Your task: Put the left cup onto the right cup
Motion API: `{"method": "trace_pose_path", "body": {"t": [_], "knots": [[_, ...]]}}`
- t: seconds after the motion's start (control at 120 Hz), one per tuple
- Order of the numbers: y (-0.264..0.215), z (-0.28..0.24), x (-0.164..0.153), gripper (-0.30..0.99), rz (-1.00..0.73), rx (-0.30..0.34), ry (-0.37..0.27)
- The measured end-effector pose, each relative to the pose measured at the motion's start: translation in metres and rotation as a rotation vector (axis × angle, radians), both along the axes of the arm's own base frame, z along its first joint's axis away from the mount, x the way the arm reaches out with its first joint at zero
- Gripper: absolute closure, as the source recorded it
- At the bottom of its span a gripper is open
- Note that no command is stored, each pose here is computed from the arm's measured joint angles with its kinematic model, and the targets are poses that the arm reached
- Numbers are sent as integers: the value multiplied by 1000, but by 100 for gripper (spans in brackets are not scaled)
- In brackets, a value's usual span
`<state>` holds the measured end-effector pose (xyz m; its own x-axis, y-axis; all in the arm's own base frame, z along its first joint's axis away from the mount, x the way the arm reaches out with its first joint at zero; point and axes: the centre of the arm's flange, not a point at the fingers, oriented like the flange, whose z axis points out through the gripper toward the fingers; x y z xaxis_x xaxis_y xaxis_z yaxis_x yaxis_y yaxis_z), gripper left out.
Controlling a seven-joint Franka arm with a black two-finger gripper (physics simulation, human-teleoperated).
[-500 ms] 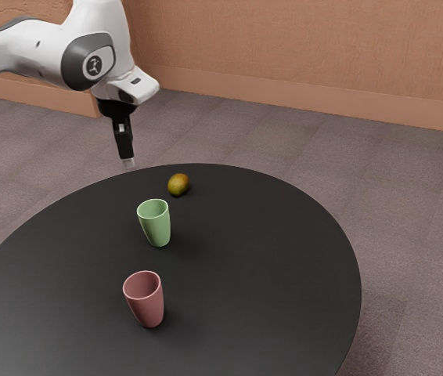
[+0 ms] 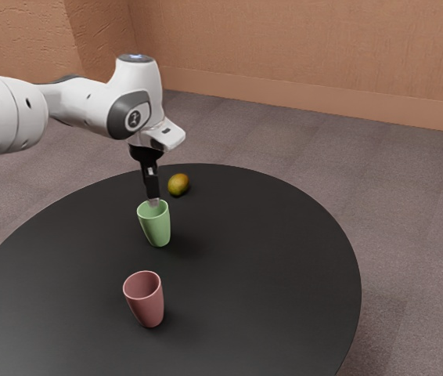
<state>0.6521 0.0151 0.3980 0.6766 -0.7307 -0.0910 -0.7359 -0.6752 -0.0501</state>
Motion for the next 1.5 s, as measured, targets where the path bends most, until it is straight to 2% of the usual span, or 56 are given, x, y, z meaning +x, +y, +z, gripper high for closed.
{"method": "trace_pose_path", "body": {"t": [0.25,0.433,0.717,0.9,1.275,1.5], "knots": [[9,-58,10,0,14,-8,9],[-3,-77,13,2,3,-22,1],[-2,-85,12,54,12,-23,-21],[1,-86,11,70,24,-24,-25],[3,-60,5,77,48,-23,-51],[-11,-21,-30,78,40,-32,-63]]}}
